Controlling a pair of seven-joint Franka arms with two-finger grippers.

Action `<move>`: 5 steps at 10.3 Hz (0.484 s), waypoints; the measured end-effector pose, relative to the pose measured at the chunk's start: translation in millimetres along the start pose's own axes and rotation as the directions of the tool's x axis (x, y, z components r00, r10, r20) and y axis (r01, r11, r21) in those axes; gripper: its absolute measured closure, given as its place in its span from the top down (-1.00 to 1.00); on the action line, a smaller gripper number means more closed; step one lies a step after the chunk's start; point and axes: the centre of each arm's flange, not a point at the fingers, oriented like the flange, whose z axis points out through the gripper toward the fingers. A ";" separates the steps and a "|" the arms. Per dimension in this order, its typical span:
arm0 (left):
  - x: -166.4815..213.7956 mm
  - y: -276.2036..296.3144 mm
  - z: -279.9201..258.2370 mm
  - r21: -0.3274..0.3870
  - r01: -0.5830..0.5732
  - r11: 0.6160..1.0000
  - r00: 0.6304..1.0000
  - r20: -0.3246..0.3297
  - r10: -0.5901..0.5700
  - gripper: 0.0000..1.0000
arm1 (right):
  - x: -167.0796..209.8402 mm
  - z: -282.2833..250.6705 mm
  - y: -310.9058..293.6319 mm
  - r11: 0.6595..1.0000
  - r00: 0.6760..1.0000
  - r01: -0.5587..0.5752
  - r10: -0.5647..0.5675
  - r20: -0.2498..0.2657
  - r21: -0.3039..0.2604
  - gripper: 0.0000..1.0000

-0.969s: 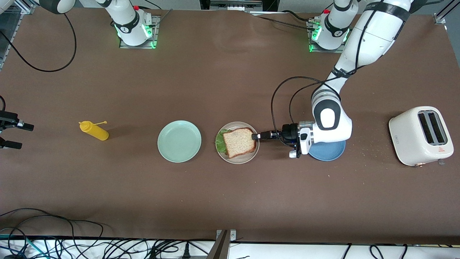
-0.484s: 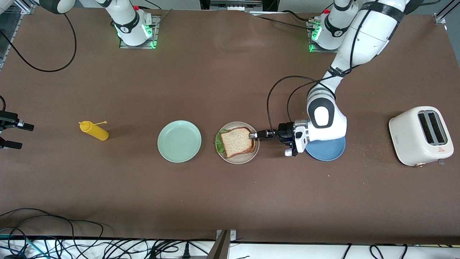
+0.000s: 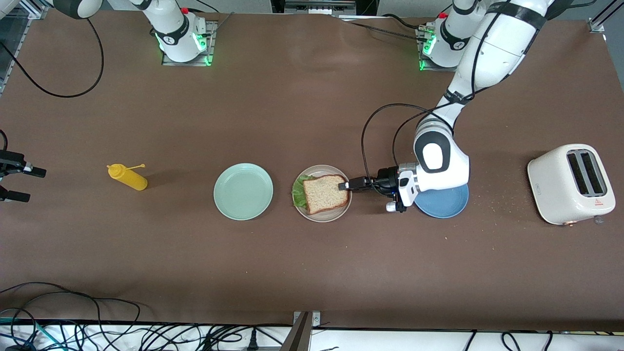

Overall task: Make sandwich on beige plate with both arms
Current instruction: 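Lay the toast on the lettuce and open the left gripper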

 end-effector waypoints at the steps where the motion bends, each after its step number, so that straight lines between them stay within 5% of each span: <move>1: 0.0 -1.1 0.0 0.029 -0.022 0.999 1.000 0.005 0.022 0.42 | 0.0 0.0 0.0 1.000 1.000 0.000 0.000 0.000 0.000 1.00; 3: 0.7 -2.6 -1.3 0.051 -0.039 0.998 0.999 0.009 0.038 0.99 | 0.0 0.0 0.0 1.000 1.000 0.000 0.000 0.000 0.000 1.00; 5: 1.2 -2.9 -2.0 0.055 -0.041 0.998 0.999 0.007 0.040 1.00 | 0.9 0.8 -0.8 1.000 1.000 -0.018 0.018 0.001 0.000 1.00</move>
